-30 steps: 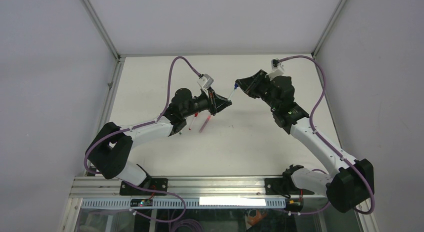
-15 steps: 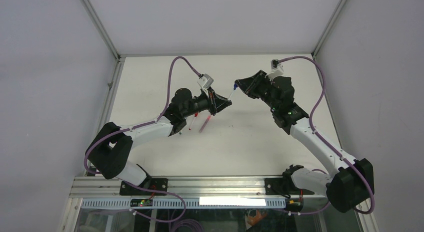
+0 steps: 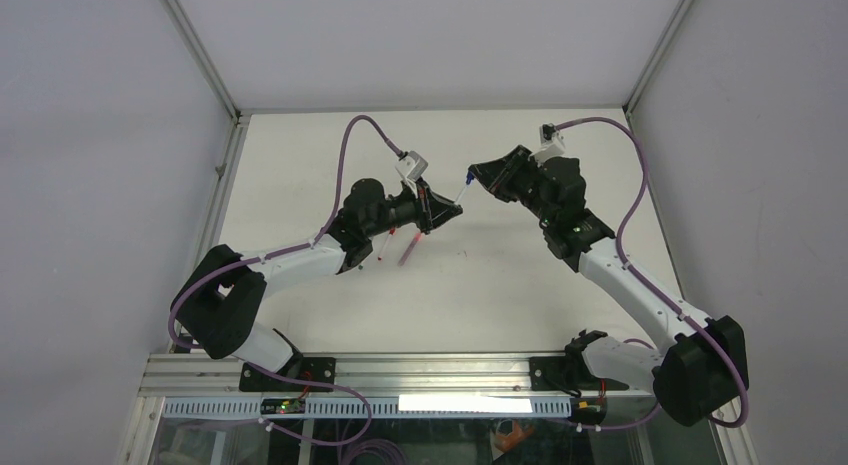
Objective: Insert the pens into the pen caps
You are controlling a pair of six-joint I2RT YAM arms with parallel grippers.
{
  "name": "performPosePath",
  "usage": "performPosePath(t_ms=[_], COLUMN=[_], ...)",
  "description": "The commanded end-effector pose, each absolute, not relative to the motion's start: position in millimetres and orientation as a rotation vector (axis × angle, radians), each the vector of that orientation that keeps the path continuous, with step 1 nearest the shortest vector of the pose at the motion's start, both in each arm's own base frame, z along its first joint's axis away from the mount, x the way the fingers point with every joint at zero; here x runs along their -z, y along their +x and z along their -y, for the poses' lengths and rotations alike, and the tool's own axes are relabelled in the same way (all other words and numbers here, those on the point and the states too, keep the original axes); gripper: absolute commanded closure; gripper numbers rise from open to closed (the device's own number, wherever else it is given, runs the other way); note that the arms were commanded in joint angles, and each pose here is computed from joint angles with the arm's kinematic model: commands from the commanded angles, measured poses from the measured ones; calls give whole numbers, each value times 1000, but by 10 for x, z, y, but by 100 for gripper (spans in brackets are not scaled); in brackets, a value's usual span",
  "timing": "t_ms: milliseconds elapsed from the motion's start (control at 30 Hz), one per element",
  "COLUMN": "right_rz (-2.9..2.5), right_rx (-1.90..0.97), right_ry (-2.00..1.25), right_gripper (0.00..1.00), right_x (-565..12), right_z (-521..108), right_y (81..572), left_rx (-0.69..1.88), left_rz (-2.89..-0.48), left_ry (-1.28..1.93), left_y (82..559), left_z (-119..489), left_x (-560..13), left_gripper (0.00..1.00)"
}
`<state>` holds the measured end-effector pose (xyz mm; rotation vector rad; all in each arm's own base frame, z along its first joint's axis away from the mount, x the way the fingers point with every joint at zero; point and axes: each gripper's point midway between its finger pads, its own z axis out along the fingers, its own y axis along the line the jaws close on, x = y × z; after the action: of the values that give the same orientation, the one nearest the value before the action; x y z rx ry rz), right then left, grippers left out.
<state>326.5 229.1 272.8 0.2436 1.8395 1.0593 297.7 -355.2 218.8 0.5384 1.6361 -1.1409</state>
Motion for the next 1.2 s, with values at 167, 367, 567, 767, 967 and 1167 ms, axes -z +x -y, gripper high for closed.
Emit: performPosePath(t_ms=[167, 367, 567, 767, 967, 1167], right_rz=[-1873, -1896, -1906, -1925, -1954, -1972], right_rx=[-1092, -1099, -1089, -1072, -1060, -1068], right_ry=[152, 122, 94, 75, 76, 63], right_gripper=[100, 100, 100, 100, 100, 100], right_x=[-2694, -2658, -2646, -2590, -2483, -2438], right_z=[-2427, -2498, -2538, -2559, -2583, -2626], right_y=[3104, 3052, 3010, 2993, 3006, 3019], left_rx=[1059, 1001, 982, 946, 916, 919], left_rz=[-1497, -1542, -1560, -1555, -1539, -1494], left_ry=[526, 539, 558, 555, 556, 639], left_y=[3147, 3233, 3287, 3335, 3371, 3284], left_z=[3414, 3399, 3431, 3401, 3371, 3398], left_x=[-2657, -2617, -2584, -2611, -2664, -2685], left_gripper=[100, 100, 100, 100, 100, 100])
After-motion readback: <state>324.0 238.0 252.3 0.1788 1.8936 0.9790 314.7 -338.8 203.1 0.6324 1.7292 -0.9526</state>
